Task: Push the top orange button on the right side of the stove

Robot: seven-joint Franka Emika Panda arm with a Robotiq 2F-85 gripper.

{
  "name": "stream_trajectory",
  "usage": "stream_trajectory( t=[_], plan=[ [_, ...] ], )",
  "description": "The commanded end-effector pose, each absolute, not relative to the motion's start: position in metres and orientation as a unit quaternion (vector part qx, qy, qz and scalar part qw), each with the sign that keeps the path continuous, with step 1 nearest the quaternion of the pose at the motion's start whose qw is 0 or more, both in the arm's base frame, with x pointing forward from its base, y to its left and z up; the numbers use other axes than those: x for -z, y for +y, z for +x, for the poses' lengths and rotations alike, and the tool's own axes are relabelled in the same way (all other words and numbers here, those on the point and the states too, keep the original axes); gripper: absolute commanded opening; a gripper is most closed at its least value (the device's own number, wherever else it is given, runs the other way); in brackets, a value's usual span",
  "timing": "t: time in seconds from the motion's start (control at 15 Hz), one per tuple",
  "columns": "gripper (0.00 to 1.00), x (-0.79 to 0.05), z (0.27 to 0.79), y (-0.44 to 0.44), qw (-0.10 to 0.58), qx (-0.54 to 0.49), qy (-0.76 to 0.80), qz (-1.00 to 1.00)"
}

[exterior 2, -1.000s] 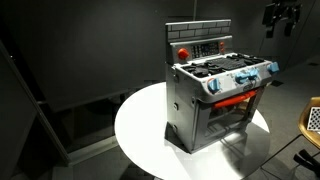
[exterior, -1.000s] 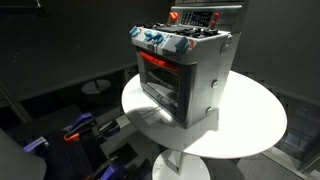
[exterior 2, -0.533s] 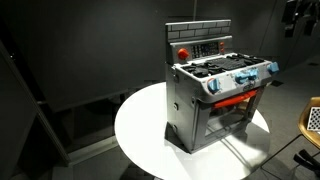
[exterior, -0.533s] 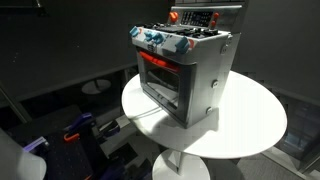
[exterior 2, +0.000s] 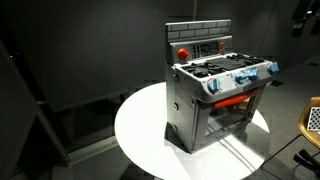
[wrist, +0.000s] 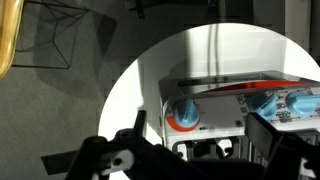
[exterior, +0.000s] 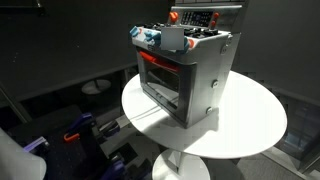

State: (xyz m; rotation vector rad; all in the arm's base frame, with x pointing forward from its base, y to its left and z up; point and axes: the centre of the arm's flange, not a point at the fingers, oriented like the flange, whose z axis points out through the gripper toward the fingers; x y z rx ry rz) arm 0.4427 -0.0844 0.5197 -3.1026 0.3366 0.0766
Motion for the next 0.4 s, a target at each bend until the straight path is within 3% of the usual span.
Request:
stream_trajectory(
  t=[0.0,0.33],
  plan=[
    [1.00,-0.5172,0.4245,-0.0874,0.005,0.009,0.091,-0.996],
    [1.00,-0.5136,0.4328,-0.0825,0.011,-0.003,0.099,-0.995]
  ],
)
